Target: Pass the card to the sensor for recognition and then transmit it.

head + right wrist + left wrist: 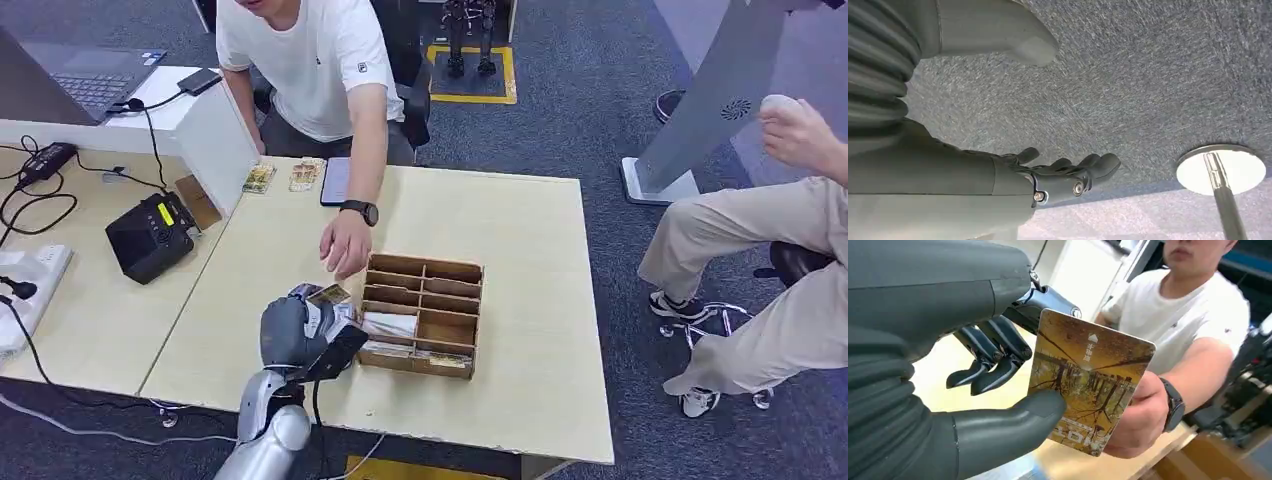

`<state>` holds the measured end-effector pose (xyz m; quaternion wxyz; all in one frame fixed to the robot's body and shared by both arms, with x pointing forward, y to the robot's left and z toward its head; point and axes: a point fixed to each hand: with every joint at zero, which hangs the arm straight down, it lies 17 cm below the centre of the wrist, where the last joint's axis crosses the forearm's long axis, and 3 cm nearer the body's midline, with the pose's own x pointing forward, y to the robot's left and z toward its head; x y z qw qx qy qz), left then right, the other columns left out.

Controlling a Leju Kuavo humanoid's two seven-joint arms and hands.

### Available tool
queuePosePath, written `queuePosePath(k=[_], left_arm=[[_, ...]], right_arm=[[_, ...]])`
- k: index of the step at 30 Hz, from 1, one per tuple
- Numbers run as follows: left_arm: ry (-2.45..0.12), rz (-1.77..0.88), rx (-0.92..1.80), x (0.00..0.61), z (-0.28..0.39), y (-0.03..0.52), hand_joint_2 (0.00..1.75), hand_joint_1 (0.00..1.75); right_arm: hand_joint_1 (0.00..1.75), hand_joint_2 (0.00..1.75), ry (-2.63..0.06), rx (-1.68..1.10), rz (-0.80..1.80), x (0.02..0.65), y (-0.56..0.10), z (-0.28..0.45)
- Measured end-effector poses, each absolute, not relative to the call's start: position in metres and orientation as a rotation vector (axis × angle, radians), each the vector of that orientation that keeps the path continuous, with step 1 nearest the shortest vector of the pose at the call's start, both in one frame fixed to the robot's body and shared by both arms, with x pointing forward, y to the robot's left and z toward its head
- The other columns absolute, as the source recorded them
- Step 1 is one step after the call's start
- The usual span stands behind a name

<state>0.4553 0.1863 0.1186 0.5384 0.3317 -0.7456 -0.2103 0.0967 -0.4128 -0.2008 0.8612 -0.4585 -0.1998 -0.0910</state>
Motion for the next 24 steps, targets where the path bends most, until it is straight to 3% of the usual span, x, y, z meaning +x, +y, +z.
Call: queuePosePath(k=[14,24], left_arm=[[-1.858,-0.445,0.763,0.511,0.201,0.198,1.75,1.75],[-1.869,-0.413,0.762,0.532,0.221,0.204,1.75,1.75]], right_arm=[[0.00,1.75,-0.444,-0.930,-0.154,0.107,-0.401,-0.204],[0.00,1.75,-0.454,-0.912,-0.136,0.111,-0.393,-0.206]])
